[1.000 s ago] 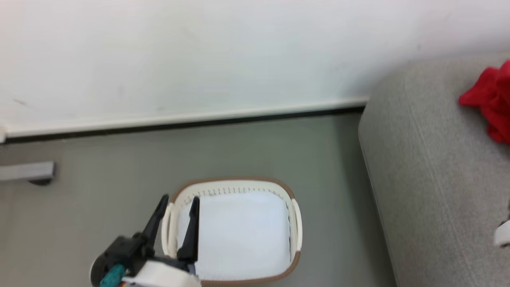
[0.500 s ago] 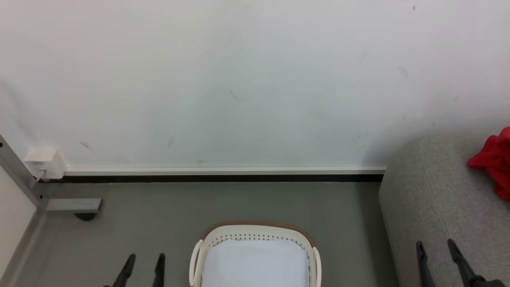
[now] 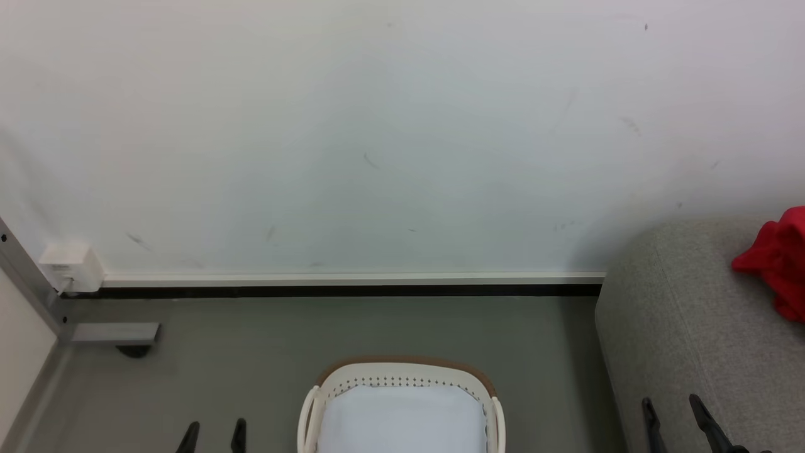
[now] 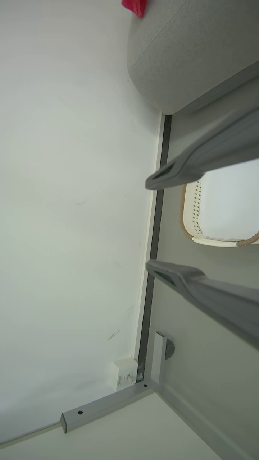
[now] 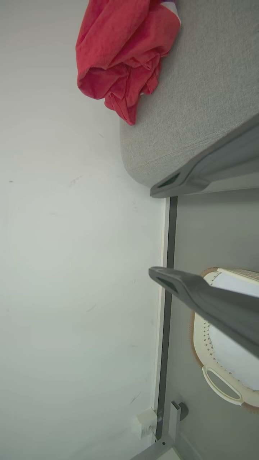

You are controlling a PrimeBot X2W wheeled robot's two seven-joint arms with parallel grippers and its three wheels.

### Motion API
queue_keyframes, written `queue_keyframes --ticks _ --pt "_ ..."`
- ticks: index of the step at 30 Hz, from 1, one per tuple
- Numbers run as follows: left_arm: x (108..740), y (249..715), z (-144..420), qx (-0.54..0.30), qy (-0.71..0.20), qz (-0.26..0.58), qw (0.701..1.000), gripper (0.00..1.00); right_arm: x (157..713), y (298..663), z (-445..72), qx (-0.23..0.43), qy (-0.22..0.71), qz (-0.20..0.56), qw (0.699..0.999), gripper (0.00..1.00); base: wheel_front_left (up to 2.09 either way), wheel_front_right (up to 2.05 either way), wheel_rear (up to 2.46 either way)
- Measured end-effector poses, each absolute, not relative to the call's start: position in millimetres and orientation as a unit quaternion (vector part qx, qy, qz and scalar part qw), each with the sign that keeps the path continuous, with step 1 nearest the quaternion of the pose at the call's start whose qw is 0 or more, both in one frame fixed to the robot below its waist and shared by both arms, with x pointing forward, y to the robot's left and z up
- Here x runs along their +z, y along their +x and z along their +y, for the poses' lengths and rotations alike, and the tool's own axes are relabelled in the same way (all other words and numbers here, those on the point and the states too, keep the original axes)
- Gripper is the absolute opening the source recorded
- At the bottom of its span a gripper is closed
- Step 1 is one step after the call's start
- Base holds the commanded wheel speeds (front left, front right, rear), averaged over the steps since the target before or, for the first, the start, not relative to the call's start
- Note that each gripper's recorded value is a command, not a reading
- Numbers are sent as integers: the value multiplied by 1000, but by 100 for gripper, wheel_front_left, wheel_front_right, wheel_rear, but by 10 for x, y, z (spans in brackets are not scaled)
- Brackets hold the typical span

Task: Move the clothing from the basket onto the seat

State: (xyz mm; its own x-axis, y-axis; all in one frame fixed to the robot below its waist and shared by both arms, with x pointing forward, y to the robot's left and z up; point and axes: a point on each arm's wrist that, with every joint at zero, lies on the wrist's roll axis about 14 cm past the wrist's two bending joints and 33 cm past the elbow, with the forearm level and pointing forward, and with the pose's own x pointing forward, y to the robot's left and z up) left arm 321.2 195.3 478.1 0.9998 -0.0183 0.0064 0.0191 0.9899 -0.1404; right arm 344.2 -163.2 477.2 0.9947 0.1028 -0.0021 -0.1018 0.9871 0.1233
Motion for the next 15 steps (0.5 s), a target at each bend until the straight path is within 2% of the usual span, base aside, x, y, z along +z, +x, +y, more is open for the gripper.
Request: queue_keyframes --ticks 15 --pt "4774 3265 1833 -26 -79 0 996 100 4728 3432 -1711 40 56 11 998 100 0 0 0"
